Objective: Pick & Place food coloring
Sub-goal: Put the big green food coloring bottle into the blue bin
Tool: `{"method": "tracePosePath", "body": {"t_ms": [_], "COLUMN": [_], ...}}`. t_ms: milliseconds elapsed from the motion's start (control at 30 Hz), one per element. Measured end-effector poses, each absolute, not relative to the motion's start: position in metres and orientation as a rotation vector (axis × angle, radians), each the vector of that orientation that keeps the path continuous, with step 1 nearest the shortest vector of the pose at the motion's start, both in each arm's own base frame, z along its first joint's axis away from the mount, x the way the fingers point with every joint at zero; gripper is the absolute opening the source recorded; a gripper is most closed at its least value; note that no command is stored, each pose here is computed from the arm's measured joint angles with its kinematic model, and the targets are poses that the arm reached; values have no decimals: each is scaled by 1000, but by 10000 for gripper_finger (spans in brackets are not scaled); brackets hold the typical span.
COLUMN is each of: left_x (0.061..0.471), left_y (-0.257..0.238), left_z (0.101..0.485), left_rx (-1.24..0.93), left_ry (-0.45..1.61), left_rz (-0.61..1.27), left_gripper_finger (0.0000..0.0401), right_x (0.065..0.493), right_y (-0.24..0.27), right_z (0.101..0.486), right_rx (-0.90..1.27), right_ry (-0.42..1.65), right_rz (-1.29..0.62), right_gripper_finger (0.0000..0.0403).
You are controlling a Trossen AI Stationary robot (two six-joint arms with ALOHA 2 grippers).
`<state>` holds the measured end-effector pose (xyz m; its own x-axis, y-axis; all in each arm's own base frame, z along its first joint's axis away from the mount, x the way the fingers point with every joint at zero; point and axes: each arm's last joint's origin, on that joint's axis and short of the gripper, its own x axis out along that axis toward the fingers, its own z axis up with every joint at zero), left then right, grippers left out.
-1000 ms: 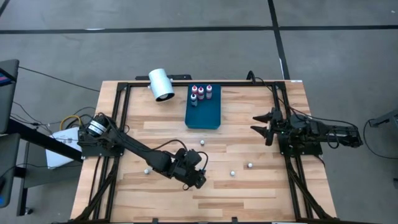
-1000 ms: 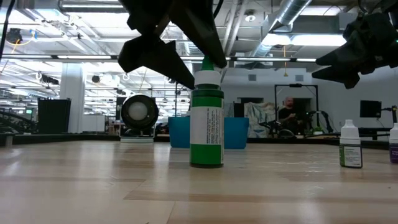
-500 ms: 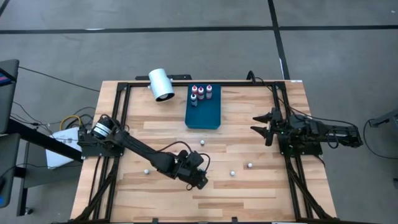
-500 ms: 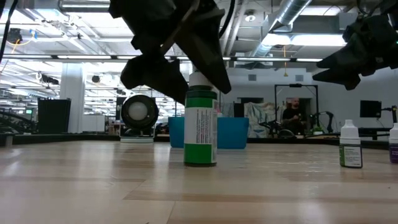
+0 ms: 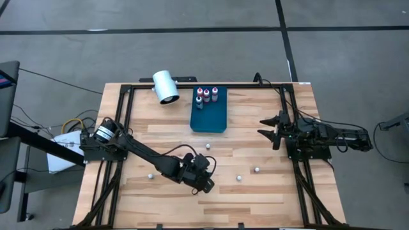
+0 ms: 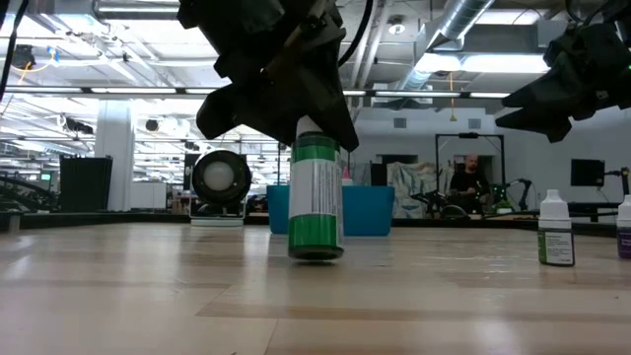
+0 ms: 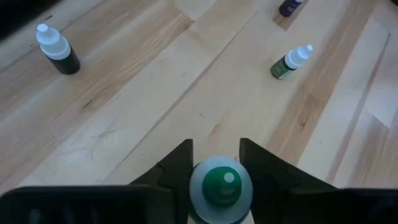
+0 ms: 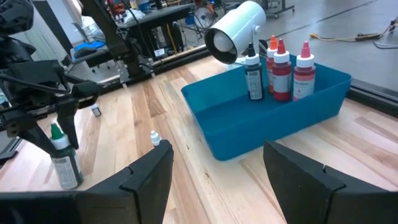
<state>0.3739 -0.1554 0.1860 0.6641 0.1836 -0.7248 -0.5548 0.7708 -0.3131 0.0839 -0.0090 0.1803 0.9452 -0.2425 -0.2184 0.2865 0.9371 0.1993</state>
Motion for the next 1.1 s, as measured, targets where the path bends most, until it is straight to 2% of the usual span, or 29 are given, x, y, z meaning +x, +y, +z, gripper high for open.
{"method": "tracePosePath", "body": {"t_ms": [733, 1100], "left_x": [375, 394], "left_y": [-156, -151], "left_z": [188, 225], "left_rx": [-570, -531], "left_ry": [704, 590], "left_rz": [454, 457], "left_gripper_finger": [102, 102], "right_x": [84, 84], "right_y": [-9, -9], "right_z": [180, 180], "right_rx": [232, 232], "right_ry": [192, 193], "right_rz": [-272, -272], "right_gripper_finger": [240, 240]}}
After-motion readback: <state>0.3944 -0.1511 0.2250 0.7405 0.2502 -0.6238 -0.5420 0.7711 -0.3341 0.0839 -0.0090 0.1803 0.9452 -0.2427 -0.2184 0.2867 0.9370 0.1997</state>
